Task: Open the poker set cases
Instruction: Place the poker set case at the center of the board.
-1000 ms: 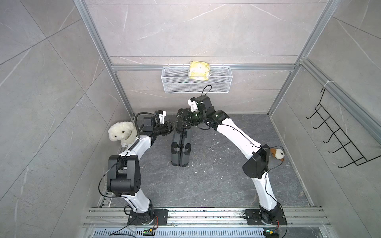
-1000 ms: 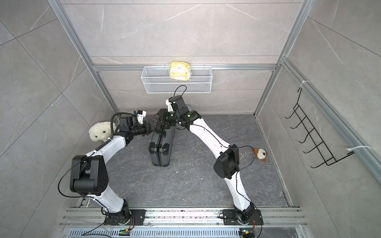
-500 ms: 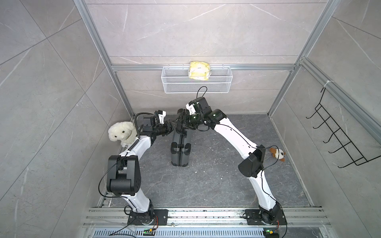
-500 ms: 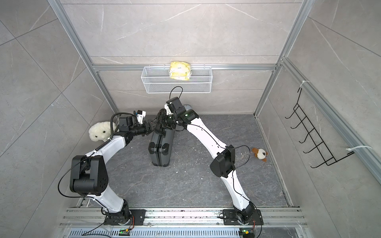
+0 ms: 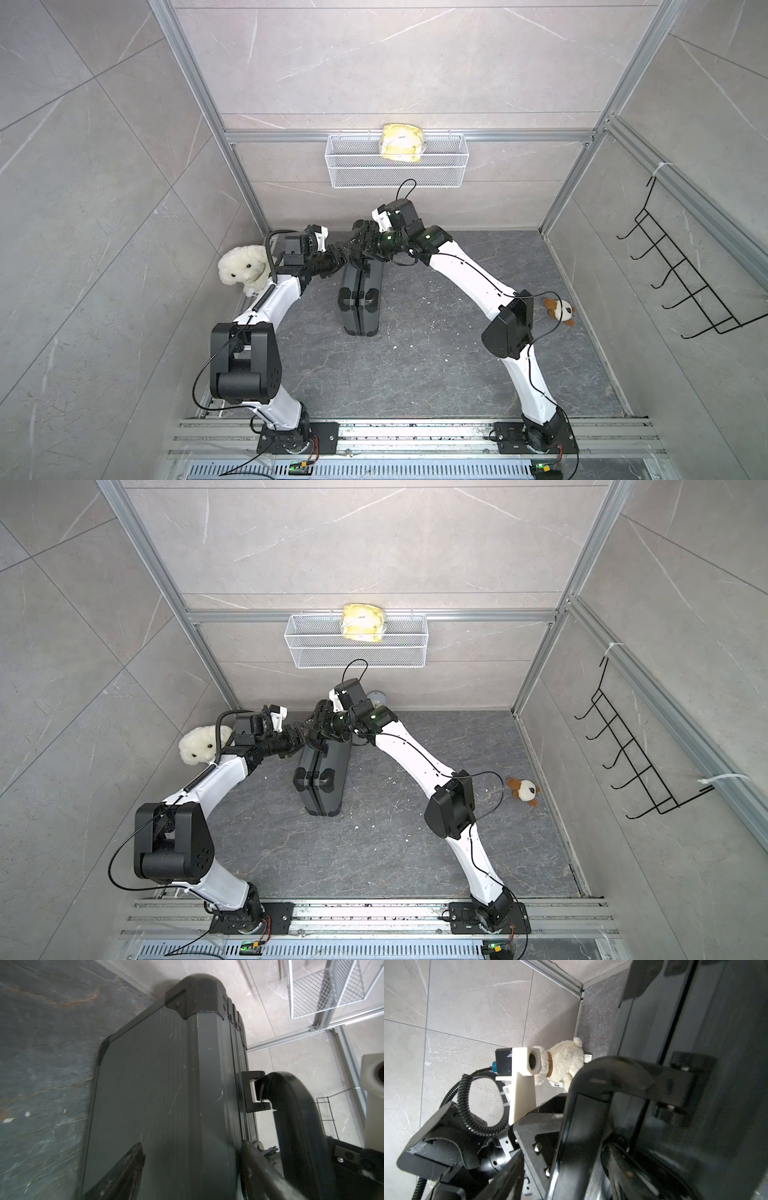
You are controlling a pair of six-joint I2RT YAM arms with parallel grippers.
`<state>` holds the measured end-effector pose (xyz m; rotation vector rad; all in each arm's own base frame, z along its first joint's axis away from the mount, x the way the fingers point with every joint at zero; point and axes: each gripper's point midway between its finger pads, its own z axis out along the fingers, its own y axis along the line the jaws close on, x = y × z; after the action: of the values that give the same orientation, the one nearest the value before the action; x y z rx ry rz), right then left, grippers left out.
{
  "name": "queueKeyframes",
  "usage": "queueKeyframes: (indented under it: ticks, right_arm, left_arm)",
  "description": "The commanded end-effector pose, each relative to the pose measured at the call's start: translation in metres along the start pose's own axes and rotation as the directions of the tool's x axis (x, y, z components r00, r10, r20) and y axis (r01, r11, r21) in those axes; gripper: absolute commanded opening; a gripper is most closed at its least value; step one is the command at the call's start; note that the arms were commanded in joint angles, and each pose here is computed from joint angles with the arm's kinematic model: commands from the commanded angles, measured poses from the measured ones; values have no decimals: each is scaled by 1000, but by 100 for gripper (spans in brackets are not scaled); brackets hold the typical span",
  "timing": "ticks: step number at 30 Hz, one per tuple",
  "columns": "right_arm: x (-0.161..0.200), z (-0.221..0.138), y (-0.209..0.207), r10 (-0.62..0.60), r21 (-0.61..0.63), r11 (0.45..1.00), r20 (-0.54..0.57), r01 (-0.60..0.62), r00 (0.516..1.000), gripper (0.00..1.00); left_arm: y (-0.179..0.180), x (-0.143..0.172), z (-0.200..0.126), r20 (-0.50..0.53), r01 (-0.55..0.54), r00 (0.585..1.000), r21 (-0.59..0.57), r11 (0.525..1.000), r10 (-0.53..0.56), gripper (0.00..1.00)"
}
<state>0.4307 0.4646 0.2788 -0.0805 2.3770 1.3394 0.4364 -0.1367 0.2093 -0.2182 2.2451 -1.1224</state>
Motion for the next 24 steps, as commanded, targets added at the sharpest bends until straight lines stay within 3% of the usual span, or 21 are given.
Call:
queueKeyframes:
  ticks: [1,15,24]
  right_arm:
    - [0,-2,7,32,-34,999,19,-32,999,66]
    - [-7,-4,20,41,-86,996,41,-37,998,75]
    - [-7,-12,22,25,-89,996,42,-21,999,81]
  left_arm:
    - [13,62,-5,-203,74,975,-78,994,-89,74]
    - [-33,57,-24,-168,13,986,2,1000,-12,76]
    - [-45,46,-29,-134,-14,991,12,1000,16,92]
